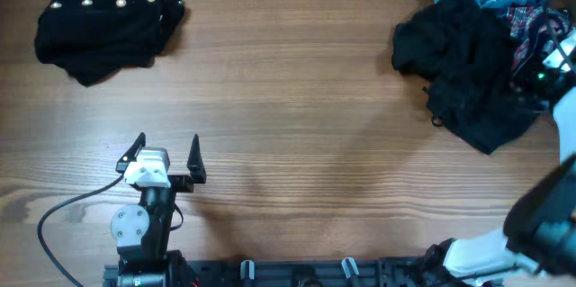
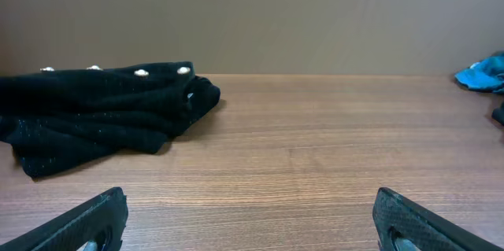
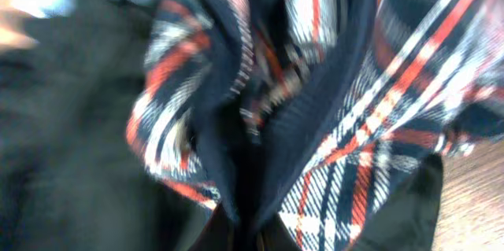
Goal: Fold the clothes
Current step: 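Reach the right gripper into the clothes pile and grasp the plaid garment, then lift the plaid garment with the right gripper and drag it to table center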
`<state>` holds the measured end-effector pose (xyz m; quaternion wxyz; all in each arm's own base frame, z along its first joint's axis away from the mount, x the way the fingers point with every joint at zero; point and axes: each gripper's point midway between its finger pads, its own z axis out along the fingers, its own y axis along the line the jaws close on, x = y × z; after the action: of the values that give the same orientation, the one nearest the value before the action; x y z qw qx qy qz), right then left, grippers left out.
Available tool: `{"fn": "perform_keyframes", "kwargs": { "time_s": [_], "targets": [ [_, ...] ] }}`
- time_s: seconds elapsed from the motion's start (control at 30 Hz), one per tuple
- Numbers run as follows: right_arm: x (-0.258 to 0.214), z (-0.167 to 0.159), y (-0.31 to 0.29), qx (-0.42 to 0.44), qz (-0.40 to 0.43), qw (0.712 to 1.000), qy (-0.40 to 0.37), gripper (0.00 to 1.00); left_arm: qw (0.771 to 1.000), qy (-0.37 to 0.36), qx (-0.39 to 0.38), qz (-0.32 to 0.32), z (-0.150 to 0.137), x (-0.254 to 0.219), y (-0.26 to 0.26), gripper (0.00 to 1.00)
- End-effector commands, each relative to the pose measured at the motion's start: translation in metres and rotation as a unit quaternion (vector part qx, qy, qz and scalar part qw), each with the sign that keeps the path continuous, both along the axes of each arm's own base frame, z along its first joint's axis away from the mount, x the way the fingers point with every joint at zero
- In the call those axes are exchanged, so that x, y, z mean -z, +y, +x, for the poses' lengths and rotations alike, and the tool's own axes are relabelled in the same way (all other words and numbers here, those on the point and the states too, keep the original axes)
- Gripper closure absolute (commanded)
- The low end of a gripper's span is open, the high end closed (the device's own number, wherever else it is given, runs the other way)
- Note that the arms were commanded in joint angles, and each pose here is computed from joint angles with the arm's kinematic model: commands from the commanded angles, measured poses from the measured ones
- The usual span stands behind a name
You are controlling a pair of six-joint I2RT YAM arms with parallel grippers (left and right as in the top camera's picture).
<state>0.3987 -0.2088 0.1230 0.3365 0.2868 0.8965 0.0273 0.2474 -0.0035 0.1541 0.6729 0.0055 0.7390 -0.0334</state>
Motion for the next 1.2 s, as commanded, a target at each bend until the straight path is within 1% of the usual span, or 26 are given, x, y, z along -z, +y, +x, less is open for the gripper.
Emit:
{"fn": "perform_keyframes", "kwargs": {
  "time_s": [0.0, 0.2, 0.27, 0.33, 0.4, 0.47, 0.53, 0.63, 0.83, 0.93, 1.07, 1.17],
  "targets": [
    [-0.084, 0.002, 0.024, -0.042, -0.012, 0.994, -0.099, 0.96, 1.0, 0.004, -0.009, -0.007, 0.0, 0.003, 0.004, 0.0],
    [-0.166, -0.012, 0.069, -0.101, -0.054, 0.976, -0.187, 0.96, 1.0, 0.004, -0.009, -0.007, 0.0, 0.003, 0.004, 0.0],
    [-0.193, -0.013, 0.091, -0.14, -0.054, 0.961, -0.231, 0.96, 1.0, 0.004, -0.009, -0.007, 0.0, 0.003, 0.004, 0.0],
    [-0.23, -0.015, 0.12, -0.191, -0.053, 0.936, -0.292, 0.96, 1.0, 0.004, -0.009, -0.007, 0.0, 0.003, 0.004, 0.0],
    [-0.274, -0.02, 0.151, -0.231, -0.04, 0.901, -0.364, 0.96, 1.0, 0.004, -0.01, -0.007, 0.0, 0.003, 0.004, 0.0],
    [-0.302, -0.024, 0.179, -0.274, -0.016, 0.873, -0.403, 0.96, 1.0, 0.004, -0.009, -0.007, 0.0, 0.003, 0.004, 0.0],
    [-0.319, -0.026, 0.201, -0.306, 0.009, 0.854, -0.421, 0.96, 1.0, 0.004, -0.009, -0.007, 0.0, 0.003, 0.004, 0.0],
    [-0.344, -0.03, 0.247, -0.37, 0.048, 0.814, -0.446, 0.96, 1.0, 0.004, -0.009, -0.007, 0.0, 0.003, 0.004, 0.0],
    [-0.37, -0.034, 0.333, -0.466, 0.093, 0.747, -0.464, 0.96, 1.0, 0.004, -0.01, -0.006, 0.0, 0.003, 0.004, 0.0],
    [-0.378, -0.031, 0.37, -0.504, 0.116, 0.722, -0.46, 0.95, 1.0, 0.001, -0.008, -0.007, 0.0, 0.002, 0.003, 0.0],
    [-0.385, -0.026, 0.396, -0.528, 0.131, 0.704, -0.458, 0.96, 1.0, -0.006, 0.004, -0.007, 0.0, -0.002, -0.001, 0.0],
    [-0.391, -0.025, 0.42, -0.548, 0.145, 0.687, -0.455, 0.96, 0.999, -0.022, 0.034, -0.008, 0.0, -0.01, -0.011, 0.0]
  ]
}}
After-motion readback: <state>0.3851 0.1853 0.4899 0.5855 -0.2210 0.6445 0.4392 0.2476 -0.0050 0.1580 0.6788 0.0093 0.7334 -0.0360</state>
